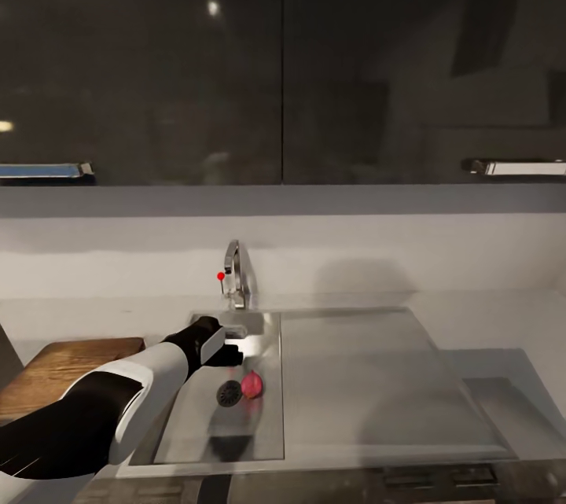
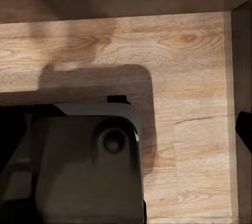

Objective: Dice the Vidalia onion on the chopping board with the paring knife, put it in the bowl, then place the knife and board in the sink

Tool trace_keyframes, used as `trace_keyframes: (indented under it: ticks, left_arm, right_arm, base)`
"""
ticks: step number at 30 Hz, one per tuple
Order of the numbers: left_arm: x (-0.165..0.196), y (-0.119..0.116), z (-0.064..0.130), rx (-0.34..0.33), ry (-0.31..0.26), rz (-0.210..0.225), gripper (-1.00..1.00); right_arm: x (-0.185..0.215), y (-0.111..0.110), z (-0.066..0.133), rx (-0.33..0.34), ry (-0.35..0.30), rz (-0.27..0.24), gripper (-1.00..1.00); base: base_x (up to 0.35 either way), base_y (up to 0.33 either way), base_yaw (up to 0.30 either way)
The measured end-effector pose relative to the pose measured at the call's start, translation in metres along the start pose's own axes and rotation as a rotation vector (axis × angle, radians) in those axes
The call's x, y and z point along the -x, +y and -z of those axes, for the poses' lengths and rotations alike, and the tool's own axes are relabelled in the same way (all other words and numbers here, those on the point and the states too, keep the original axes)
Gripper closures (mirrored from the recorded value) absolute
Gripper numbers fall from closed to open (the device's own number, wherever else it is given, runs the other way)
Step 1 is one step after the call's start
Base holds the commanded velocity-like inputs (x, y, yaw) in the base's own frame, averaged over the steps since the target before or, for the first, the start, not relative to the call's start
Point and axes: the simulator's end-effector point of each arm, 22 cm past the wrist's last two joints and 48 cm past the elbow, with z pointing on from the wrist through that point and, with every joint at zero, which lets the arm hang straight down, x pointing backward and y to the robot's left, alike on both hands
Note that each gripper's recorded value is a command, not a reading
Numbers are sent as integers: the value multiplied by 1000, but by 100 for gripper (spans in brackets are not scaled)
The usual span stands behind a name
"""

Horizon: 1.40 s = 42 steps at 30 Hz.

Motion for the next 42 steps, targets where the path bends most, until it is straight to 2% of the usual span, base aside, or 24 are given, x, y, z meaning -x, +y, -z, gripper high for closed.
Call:
trace_keyframes:
  ticks: [7, 31, 38, 42]
  left_arm:
    - [-4, 0, -6, 0, 12, 0, -100]
    - [-15, -1, -23, -2, 44, 0, -100]
    - [-18, -10, -27, -12, 52, -9, -100]
    - [-4, -17, -23, -20, 21, -17, -100]
  right_arm:
    - [-18, 0, 1, 2, 74, 7, -100]
    - [-32, -1, 2, 2, 112, 11, -100]
    - [-36, -1, 2, 1, 122, 11, -100]
    - [-38, 0, 2, 2, 127, 12, -100]
  base:
    - [0, 0, 0]
    - [0, 0, 0]
    - [0, 0, 0]
    - [0, 0, 0]
